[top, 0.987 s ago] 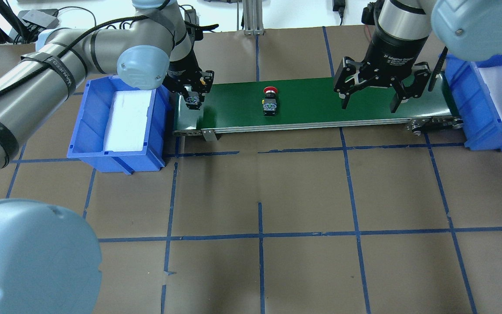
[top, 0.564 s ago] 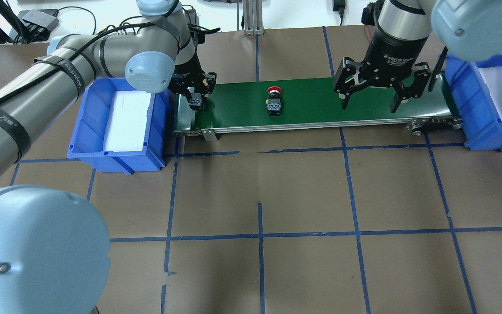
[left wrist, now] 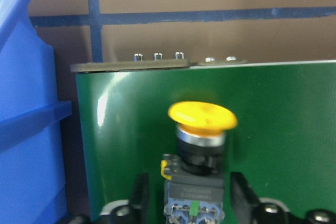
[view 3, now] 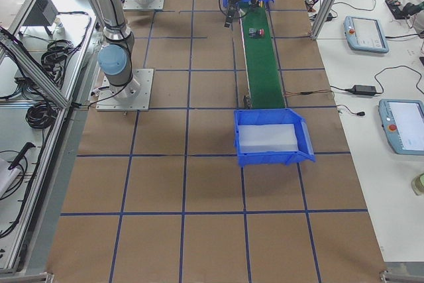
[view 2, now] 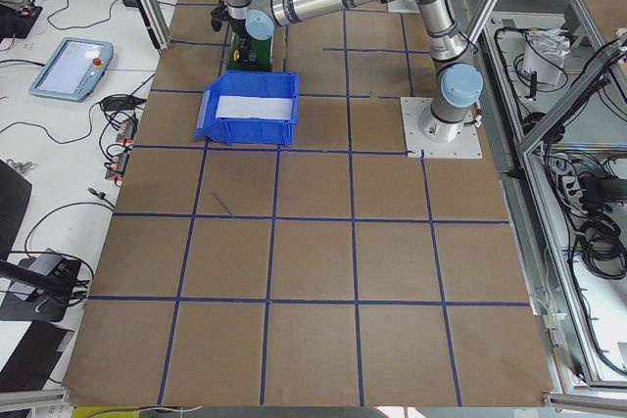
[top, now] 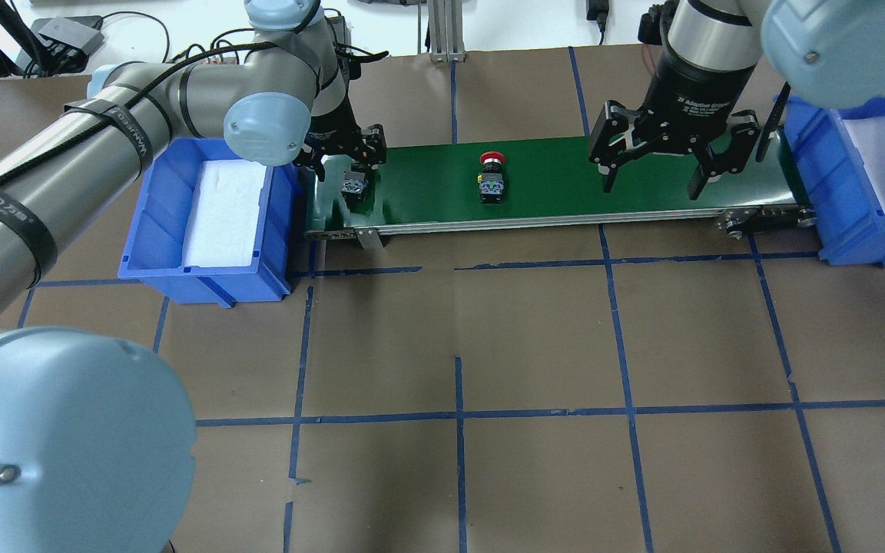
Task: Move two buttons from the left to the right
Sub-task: 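Carry the yellow button with the left gripper onto the conveyor and release, then withdraw the left gripper above its bin while the belt carries both buttons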
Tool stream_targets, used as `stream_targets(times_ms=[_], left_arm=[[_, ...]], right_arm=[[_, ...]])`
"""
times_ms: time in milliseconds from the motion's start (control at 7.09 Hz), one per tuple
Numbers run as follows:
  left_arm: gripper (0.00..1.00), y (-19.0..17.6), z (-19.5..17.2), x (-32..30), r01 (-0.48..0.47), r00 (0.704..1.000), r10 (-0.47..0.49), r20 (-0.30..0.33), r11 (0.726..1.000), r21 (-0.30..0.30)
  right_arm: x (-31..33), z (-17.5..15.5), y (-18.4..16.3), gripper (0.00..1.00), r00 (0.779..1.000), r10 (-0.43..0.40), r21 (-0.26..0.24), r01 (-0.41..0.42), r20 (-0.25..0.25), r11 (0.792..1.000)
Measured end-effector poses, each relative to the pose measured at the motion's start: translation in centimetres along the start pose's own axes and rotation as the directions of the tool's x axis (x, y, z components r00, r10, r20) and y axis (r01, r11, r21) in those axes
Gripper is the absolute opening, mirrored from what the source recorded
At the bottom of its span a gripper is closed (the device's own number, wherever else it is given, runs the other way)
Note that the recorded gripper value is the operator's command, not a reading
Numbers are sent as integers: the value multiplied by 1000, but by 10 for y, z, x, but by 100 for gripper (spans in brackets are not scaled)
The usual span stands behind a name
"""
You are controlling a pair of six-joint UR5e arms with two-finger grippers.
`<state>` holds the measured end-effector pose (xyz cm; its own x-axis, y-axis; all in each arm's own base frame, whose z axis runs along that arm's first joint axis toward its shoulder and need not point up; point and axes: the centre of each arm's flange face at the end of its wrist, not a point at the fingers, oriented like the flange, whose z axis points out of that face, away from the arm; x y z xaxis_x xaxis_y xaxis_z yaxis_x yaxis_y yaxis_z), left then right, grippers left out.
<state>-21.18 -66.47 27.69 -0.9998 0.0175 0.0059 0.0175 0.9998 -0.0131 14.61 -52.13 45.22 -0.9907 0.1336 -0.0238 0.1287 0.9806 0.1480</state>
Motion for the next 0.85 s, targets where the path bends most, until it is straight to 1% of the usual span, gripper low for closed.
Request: stream_targets(times_ms=[141,282,423,564,705,846], left_arm=[[100,10,-23,-1,-1,1000,1,-9,1000,-3],[100,29,-59,-2,-2,1000,2,-19,1000,-14],[100,62,-108,-4,-5,1000,4,-29,999,-38],[100,107,-158,-8,-6,1000,4,-30,998,-70],[100,152,-199,-13,-4,1000,2,-28,997,-80],[100,191,-224,-18,-3,1000,1,-29,997,-74]], right_arm=[[0,0,0,100,1000,1,1,-1,-1,1000],[0,-1,0,100,1000,1,2,-1,-1,1000],[0,-1,0,100,1000,-1,3,1,-2,1000],[0,-1,0,100,1000,-2,3,2,-1,1000],[0,-1,0,100,1000,-2,3,2,-1,1000],[-1,-1,0,100,1000,-3,3,3,-2,1000]])
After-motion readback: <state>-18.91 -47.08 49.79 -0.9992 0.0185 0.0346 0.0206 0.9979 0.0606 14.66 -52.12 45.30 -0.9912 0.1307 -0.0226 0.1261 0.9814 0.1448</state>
